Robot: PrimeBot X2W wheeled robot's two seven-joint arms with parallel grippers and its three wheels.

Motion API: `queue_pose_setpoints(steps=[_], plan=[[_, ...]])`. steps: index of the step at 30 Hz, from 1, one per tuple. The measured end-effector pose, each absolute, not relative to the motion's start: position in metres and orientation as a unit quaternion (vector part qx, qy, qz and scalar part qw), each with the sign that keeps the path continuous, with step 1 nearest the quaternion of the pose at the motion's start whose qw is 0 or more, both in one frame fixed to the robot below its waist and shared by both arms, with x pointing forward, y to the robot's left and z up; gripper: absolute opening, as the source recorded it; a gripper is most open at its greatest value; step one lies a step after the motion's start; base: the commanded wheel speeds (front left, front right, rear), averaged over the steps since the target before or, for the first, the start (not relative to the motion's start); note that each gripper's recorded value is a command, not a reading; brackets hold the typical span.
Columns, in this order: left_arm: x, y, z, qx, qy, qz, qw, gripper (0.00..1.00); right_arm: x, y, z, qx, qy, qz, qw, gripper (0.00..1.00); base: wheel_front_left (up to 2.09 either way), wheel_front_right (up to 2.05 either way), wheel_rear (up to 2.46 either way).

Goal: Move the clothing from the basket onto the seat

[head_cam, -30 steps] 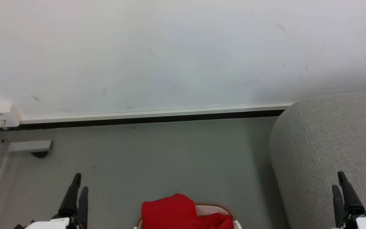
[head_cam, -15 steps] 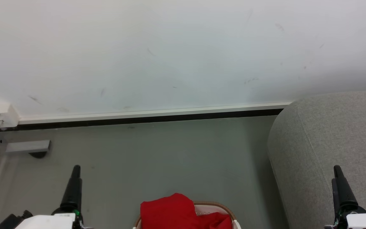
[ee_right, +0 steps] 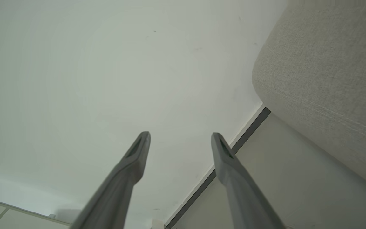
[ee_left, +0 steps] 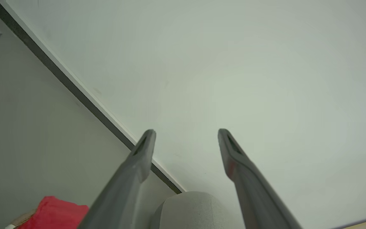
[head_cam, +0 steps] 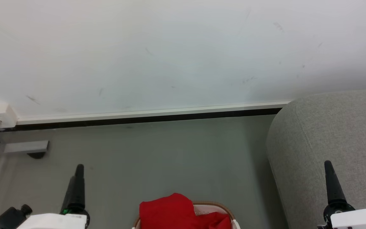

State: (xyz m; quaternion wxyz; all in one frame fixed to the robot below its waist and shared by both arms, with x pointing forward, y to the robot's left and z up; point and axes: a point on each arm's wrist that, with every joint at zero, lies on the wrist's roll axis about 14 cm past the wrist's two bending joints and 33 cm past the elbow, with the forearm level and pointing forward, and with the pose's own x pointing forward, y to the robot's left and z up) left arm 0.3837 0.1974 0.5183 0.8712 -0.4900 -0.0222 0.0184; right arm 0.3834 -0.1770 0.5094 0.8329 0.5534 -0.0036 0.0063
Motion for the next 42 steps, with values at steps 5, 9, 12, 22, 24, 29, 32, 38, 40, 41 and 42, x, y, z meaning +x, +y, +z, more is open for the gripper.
queue_pose_setpoints(steps=[5, 9, 12, 22, 24, 29, 32, 38, 40, 41, 42], plan=[[0.380, 0.195, 0.514, -0.438, -0.014, 0.024, 0.898, 1.00, 0.383, -0.178, 0.517, 0.513, -0.016, 0.010, 0.858, 1.00, 0.00, 0.00, 0.00], [0.380, 0.193, 0.517, -0.402, -0.018, 0.021, 0.915, 1.00, 0.382, -0.166, 0.517, 0.458, -0.010, 0.028, 0.888, 1.00, 0.00, 0.00, 0.00], [0.380, 0.191, 0.520, -0.375, -0.022, 0.018, 0.926, 1.00, 0.381, -0.158, 0.518, 0.421, -0.007, 0.041, 0.906, 1.00, 0.00, 0.00, 0.00], [0.378, 0.189, 0.522, -0.304, -0.029, 0.017, 0.952, 1.00, 0.380, -0.151, 0.516, 0.326, -0.007, 0.057, 0.944, 1.00, 0.00, 0.00, 0.00], [0.378, 0.188, 0.523, -0.290, -0.030, 0.016, 0.956, 1.00, 0.380, -0.148, 0.517, 0.312, -0.008, 0.062, 0.948, 1.00, 0.00, 0.00, 0.00], [0.378, 0.187, 0.526, -0.263, -0.038, 0.015, 0.964, 1.00, 0.379, -0.141, 0.519, 0.284, -0.011, 0.075, 0.956, 1.00, 0.00, 0.00, 0.00], [0.377, 0.186, 0.527, -0.251, -0.041, 0.014, 0.967, 1.00, 0.379, -0.138, 0.520, 0.267, -0.015, 0.080, 0.960, 1.00, 0.00, 0.00, 0.00], [0.375, 0.186, 0.528, -0.223, -0.045, 0.013, 0.974, 1.00, 0.380, -0.135, 0.522, 0.236, -0.022, 0.087, 0.968, 1.00, 0.00, 0.00, 0.00], [0.375, 0.185, 0.528, -0.215, -0.047, 0.012, 0.975, 1.00, 0.380, -0.134, 0.523, 0.226, -0.023, 0.090, 0.970, 1.00, 0.00, 0.00, 0.00], [0.374, 0.185, 0.528, -0.210, -0.049, 0.013, 0.976, 1.00, 0.379, -0.133, 0.523, 0.220, -0.024, 0.092, 0.971, 1.00, 0.00, 0.00, 0.00], [0.374, 0.186, 0.528, -0.203, -0.049, 0.012, 0.978, 1.00, 0.379, -0.132, 0.523, 0.216, -0.024, 0.093, 0.972, 1.00, 0.00, 0.00, 0.00]])
